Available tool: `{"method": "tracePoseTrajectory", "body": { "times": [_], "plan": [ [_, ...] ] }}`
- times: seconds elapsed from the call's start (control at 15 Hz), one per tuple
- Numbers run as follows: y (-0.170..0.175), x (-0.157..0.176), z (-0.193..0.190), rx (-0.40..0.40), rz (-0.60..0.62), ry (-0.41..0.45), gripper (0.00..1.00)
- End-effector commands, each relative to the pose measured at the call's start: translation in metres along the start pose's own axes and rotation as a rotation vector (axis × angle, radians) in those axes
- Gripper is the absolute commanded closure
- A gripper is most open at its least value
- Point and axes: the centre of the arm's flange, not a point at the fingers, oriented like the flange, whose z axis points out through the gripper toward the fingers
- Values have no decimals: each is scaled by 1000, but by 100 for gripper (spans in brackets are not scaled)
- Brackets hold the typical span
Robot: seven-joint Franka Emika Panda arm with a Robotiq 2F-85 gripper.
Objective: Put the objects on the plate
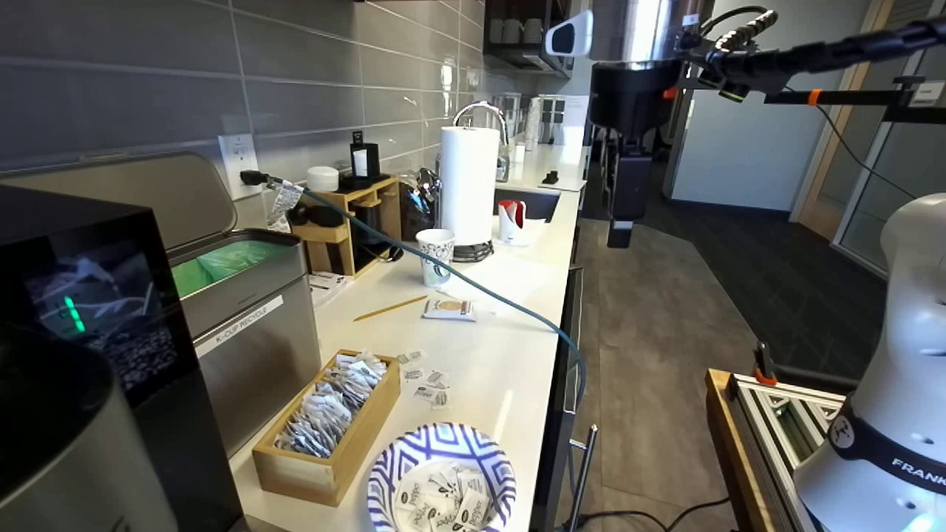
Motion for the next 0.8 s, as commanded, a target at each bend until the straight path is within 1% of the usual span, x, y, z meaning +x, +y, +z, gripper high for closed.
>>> {"method": "tracePoseTrajectory", "body": {
  "times": [0.0, 0.13, 0.27, 0.53, 0.6, 0.67, 0.73],
  "plan": [
    [-15, 50, 2, -5, -16, 56, 0],
    [-22, 80, 5, 10, -37, 86, 0],
    [-25, 106, 15, 34, -46, 83, 0],
    [-23, 138, 54, 86, -86, 27, 0],
    [-22, 143, 62, 97, -90, -19, 0],
    [-22, 120, 52, 71, -70, 31, 0],
    [-22, 126, 60, 76, -75, 13, 0]
  ]
}}
